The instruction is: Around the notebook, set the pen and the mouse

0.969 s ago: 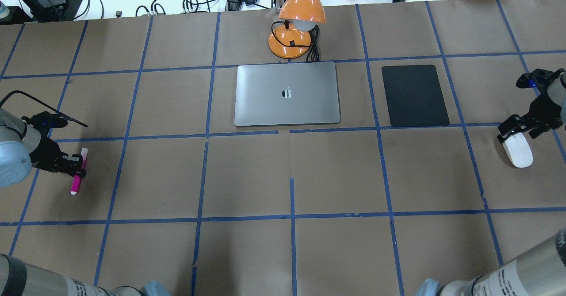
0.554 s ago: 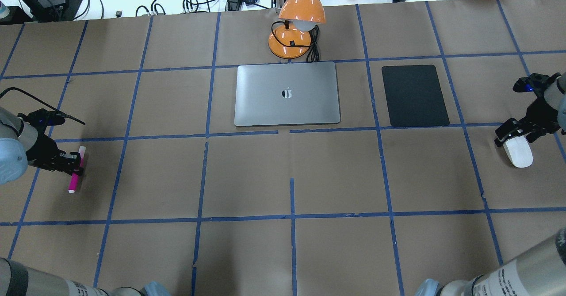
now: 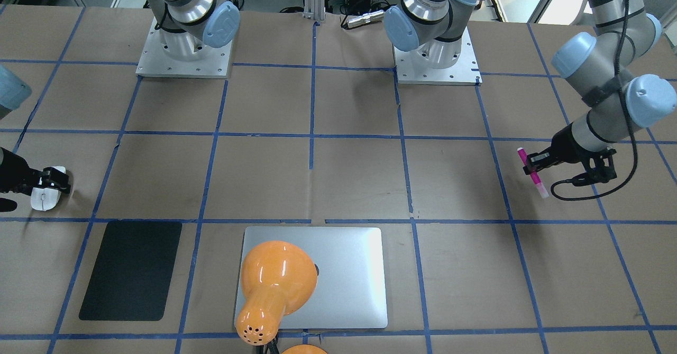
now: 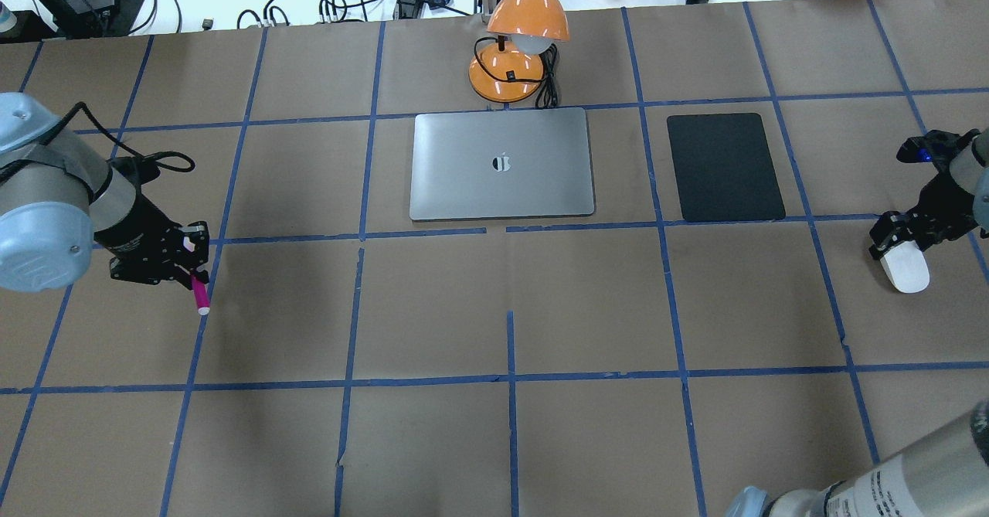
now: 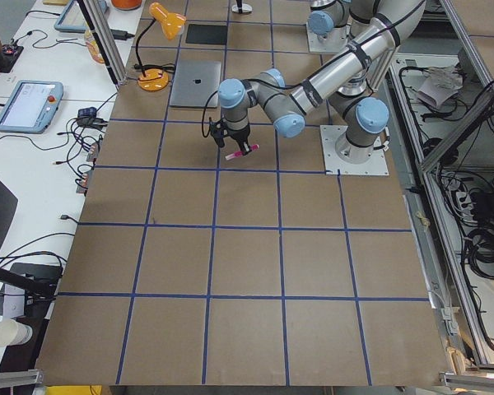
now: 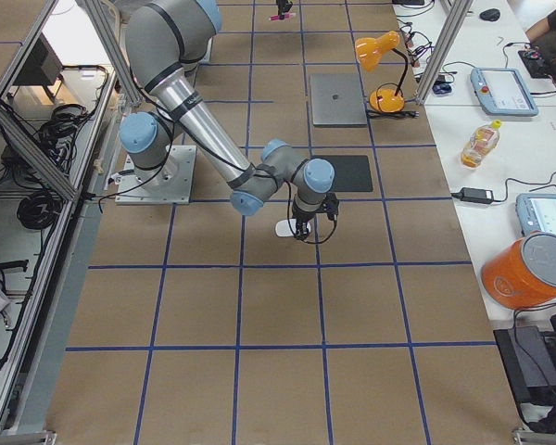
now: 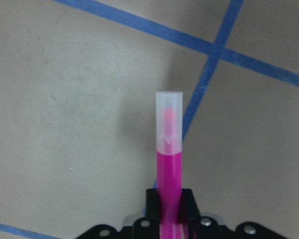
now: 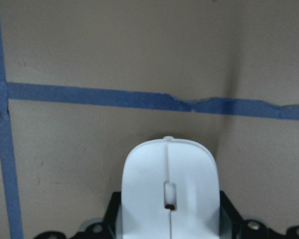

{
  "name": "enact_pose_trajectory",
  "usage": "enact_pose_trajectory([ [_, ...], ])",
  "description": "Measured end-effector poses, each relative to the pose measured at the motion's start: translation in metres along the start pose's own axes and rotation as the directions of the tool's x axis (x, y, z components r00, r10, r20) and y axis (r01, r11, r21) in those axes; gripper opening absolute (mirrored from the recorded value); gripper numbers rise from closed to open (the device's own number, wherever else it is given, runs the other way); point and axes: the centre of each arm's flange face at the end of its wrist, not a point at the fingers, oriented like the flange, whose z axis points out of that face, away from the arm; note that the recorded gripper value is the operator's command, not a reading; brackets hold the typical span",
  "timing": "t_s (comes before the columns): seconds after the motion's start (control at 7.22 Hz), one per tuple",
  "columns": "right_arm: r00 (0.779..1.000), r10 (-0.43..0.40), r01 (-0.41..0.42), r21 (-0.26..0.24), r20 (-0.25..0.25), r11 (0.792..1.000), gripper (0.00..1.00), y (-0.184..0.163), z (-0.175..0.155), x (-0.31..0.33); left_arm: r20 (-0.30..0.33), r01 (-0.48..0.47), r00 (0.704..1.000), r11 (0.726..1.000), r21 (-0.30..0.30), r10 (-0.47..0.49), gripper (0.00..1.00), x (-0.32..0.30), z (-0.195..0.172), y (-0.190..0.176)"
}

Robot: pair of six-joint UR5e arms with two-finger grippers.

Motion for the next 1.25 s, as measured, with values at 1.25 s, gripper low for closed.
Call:
enact_pose_trajectory([
  [1.25,0.992,-0.002,0.013,0.087,-0.126,0.996,0.36,-0.084,-0.061,-0.098,-0.089,0.729,0.685,0.680,0.083,-0.723,0.00,0.334,0.077,0.226],
])
